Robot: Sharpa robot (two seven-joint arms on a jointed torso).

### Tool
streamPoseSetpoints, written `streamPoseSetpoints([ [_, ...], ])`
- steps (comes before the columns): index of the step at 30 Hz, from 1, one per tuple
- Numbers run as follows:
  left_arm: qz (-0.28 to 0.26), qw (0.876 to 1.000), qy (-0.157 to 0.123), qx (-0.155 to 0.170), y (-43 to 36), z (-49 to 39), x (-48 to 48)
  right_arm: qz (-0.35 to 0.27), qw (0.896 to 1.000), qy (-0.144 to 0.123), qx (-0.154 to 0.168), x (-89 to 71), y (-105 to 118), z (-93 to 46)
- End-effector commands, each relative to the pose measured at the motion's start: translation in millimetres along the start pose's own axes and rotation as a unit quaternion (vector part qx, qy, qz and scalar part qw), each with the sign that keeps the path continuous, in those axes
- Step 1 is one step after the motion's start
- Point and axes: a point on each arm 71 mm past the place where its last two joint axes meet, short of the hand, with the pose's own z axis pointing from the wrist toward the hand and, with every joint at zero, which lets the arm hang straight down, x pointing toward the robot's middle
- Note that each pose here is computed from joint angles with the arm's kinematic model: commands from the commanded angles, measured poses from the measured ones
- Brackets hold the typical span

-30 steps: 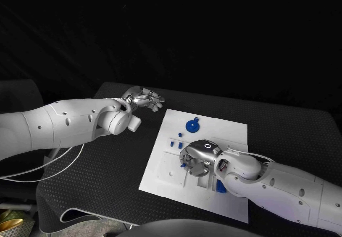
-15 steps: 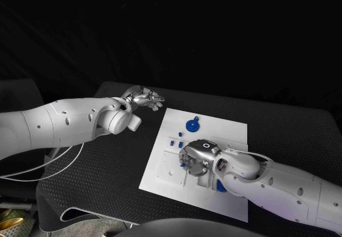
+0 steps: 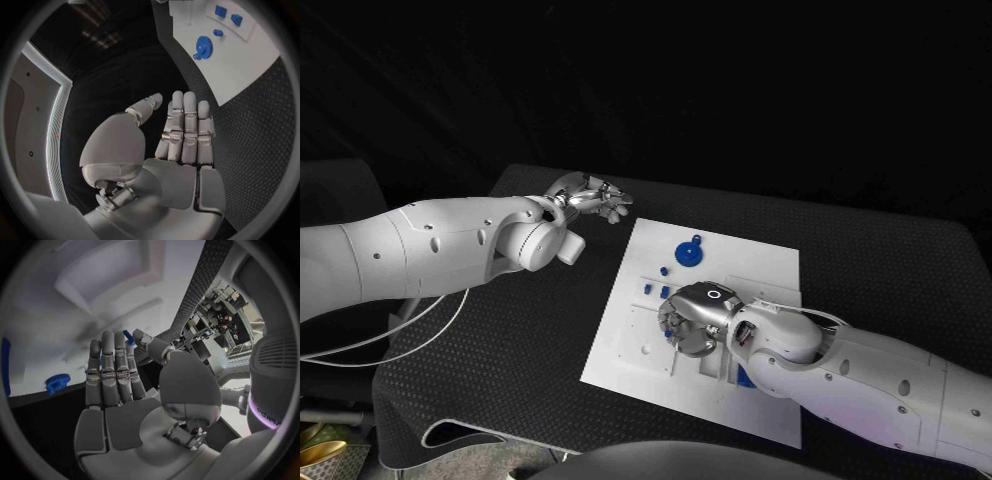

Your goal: Assemble the parts on the task board

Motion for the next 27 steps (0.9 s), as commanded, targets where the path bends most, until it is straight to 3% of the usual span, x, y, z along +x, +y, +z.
streamPoseSetpoints([
  [1, -0.004, 1.000, 0.009, 0.005, -3.5, 0.4, 2.0, -0.016, 1.000, 0.012, 0.012, 2.2, 0.5, 1.3],
  [12, -0.005, 1.000, 0.015, 0.004, -4.0, 0.1, 2.8, -0.031, 0.999, 0.006, 0.034, 1.0, -2.2, 2.2],
  [27, -0.006, 1.000, 0.019, 0.003, -3.9, -0.2, 3.8, -0.024, 0.999, 0.015, 0.035, 2.1, -2.6, 2.5],
])
